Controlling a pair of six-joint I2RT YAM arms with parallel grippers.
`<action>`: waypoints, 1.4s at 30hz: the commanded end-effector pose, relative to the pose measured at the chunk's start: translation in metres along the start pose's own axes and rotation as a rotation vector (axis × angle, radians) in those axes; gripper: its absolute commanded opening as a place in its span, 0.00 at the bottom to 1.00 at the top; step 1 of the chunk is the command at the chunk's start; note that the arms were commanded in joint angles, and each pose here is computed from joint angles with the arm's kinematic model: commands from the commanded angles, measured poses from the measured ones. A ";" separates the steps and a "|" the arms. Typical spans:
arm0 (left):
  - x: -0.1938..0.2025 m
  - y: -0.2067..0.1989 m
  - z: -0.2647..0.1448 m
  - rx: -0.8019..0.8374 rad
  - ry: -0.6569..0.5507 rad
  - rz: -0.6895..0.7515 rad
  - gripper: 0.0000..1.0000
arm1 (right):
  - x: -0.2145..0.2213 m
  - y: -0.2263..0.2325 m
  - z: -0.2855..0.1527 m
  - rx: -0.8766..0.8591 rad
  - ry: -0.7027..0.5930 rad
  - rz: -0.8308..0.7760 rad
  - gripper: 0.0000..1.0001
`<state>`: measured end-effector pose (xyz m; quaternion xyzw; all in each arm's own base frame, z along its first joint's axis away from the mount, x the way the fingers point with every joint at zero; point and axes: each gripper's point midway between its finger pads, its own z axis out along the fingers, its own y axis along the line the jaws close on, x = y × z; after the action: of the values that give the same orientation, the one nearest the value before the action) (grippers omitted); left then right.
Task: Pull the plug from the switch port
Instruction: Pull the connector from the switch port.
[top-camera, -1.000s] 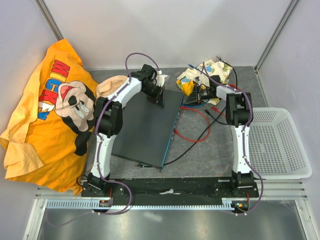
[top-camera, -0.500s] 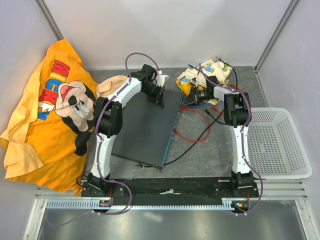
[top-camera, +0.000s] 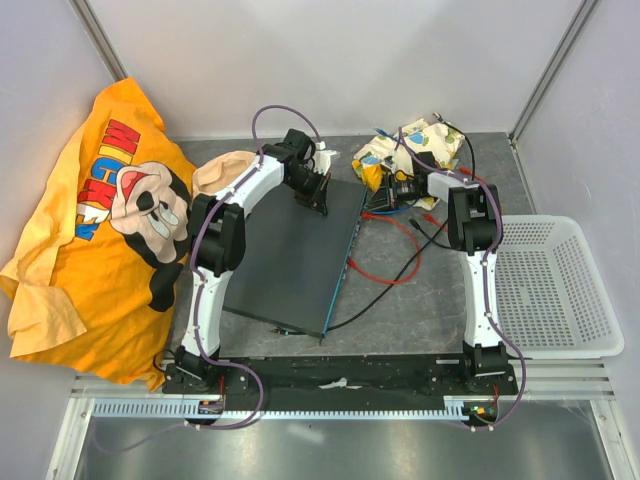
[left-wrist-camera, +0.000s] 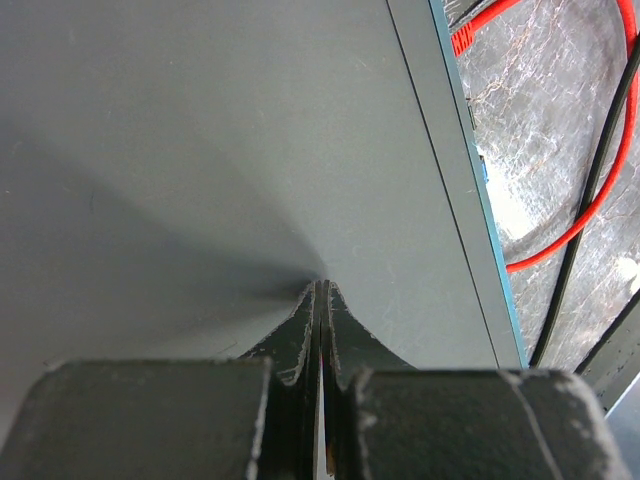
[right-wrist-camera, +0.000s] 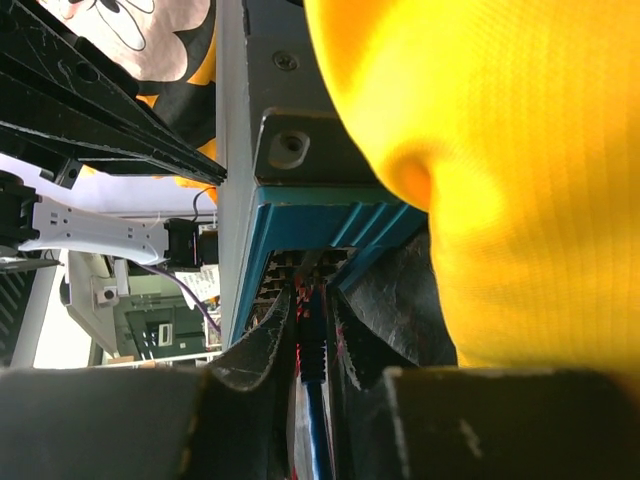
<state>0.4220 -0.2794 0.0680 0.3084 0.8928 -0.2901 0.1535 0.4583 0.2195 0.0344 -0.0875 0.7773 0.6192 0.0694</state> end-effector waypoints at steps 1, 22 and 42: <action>0.025 0.000 0.003 -0.030 0.091 0.007 0.02 | 0.000 -0.019 0.003 0.072 -0.008 0.039 0.05; 0.027 -0.004 0.010 -0.008 0.101 0.010 0.02 | -0.017 -0.027 0.004 0.223 -0.018 -0.080 0.00; 0.028 -0.007 0.015 0.019 0.104 -0.003 0.02 | -0.014 -0.018 0.010 0.205 -0.048 -0.086 0.00</action>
<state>0.4171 -0.2824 0.0677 0.3128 0.8918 -0.2920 0.1472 0.4618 0.2213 0.0329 -0.0849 0.8139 0.5677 0.0898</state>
